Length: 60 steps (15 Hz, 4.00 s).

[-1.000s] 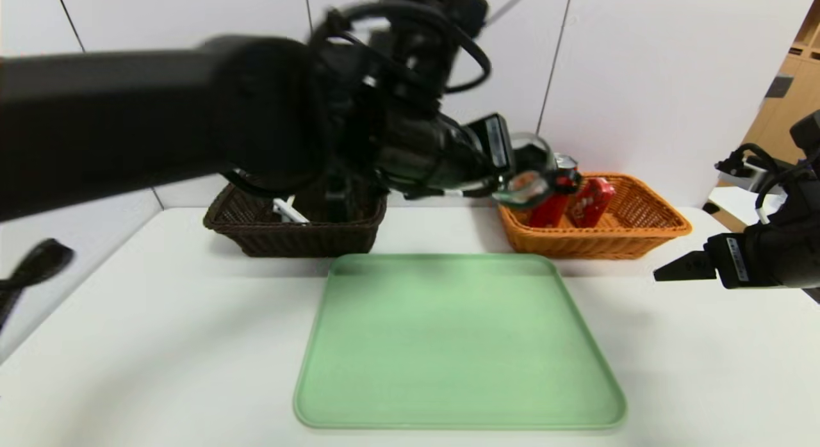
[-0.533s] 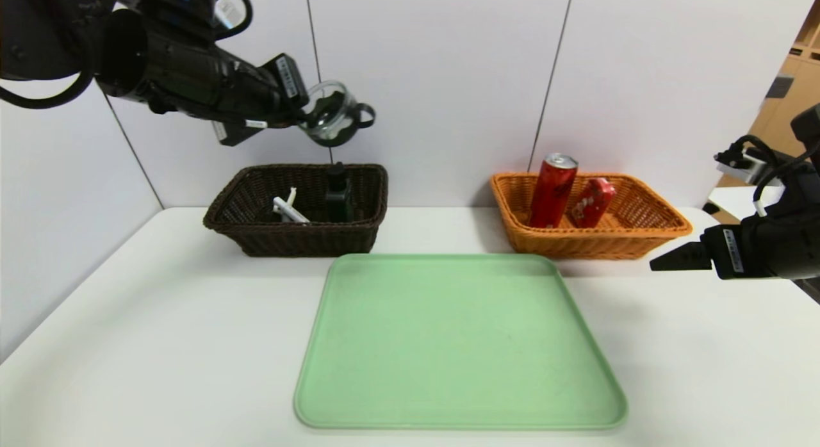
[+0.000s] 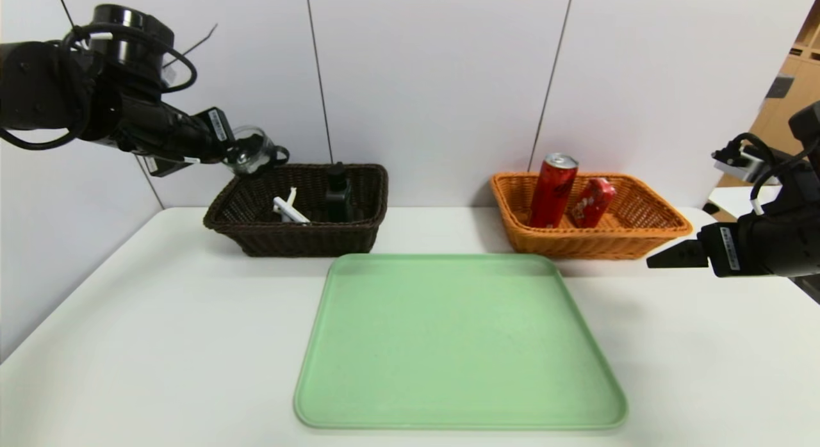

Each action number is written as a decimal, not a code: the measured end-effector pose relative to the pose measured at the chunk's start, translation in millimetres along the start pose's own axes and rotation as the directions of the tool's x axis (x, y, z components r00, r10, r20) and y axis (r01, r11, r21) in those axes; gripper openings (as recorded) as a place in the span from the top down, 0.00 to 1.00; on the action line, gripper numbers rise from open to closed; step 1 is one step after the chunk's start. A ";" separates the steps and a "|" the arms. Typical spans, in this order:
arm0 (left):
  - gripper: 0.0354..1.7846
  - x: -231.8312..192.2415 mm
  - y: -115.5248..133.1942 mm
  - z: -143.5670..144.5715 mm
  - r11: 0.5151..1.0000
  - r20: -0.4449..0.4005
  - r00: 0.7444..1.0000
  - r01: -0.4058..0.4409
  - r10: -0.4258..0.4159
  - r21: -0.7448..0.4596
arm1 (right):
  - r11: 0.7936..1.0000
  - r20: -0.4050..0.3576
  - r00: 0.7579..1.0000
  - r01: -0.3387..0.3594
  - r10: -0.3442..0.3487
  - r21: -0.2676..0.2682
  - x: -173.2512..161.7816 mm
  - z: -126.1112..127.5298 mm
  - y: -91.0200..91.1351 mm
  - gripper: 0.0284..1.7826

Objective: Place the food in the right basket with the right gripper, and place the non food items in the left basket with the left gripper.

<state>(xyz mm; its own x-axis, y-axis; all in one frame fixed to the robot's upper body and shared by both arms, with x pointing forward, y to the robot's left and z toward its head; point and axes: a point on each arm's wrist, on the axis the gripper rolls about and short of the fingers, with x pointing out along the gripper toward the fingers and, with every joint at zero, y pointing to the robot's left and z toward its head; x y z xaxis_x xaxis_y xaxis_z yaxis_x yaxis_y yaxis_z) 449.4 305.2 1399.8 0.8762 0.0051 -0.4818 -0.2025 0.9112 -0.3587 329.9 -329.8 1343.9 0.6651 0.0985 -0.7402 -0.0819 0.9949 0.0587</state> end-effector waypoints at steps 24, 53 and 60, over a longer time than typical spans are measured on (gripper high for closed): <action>0.22 -73.6 -15.2 5.7 0.987 0.123 0.988 0.076 -0.094 0.143 | 1.000 0.033 0.999 0.016 -0.016 -0.007 -12.1 -1.5 -1.3 0.04; 0.06 -340.7 163.8 -283.1 0.945 0.539 0.839 -0.113 -0.075 0.307 | 0.958 0.852 0.490 0.284 -0.183 0.042 -155.9 -279.1 12.0 0.04; 0.06 -250.3 173.4 -306.2 0.929 0.613 0.775 -0.097 -0.155 0.357 | 0.954 0.873 0.474 0.298 -0.111 -0.041 -76.2 -287.7 6.0 0.04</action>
<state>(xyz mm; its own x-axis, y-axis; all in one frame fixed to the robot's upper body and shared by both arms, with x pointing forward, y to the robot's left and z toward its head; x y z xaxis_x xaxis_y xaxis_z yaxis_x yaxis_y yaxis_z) 61.0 335.7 1213.4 0.9783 0.1150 0.1726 -0.1166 0.9932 -0.0008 65.2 -337.5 1208.0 0.9728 -0.0451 0.2273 0.0902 0.9772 -0.1920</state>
